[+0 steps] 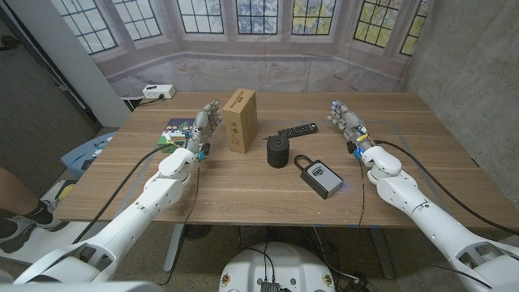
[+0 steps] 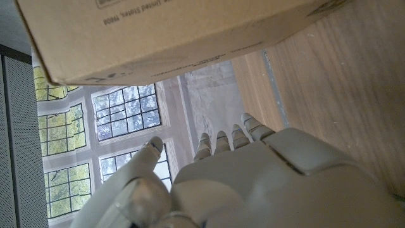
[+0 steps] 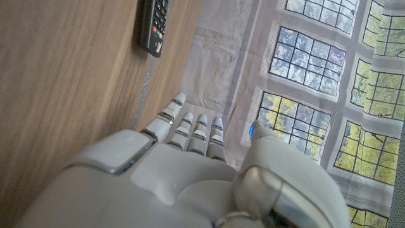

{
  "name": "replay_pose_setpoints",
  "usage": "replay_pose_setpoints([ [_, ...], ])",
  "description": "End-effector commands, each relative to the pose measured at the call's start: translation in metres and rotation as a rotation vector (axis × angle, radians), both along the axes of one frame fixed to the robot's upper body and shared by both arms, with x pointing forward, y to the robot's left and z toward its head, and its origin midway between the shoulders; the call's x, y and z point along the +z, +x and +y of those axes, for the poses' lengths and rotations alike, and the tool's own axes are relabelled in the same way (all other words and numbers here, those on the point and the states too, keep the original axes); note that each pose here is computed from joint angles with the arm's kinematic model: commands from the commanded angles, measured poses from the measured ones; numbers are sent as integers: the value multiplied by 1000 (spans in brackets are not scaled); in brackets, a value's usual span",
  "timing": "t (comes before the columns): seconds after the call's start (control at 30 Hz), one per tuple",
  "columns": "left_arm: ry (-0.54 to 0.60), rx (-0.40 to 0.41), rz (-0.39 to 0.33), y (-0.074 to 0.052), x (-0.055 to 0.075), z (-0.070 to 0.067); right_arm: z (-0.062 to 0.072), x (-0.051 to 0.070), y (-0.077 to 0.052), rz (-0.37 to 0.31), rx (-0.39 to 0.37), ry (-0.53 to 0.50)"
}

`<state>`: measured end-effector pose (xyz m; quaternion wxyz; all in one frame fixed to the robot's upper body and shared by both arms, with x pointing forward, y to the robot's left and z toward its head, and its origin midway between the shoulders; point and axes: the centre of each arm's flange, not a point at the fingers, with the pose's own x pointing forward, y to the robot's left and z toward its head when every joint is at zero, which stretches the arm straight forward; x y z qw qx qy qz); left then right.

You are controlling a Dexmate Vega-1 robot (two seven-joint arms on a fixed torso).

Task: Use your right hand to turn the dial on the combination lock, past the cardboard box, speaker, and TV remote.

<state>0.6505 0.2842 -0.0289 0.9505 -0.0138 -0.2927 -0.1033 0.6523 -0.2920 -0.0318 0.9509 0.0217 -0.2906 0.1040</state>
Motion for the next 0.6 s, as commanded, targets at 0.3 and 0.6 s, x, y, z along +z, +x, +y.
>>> replay_pose_setpoints([
  [0.3,36,-3,13,-5,1,-6,1,0,-6,-21,13,-27],
  [0.6,49,-12,11,-3,2,-4,9,5,-17,-29,-9,-106],
])
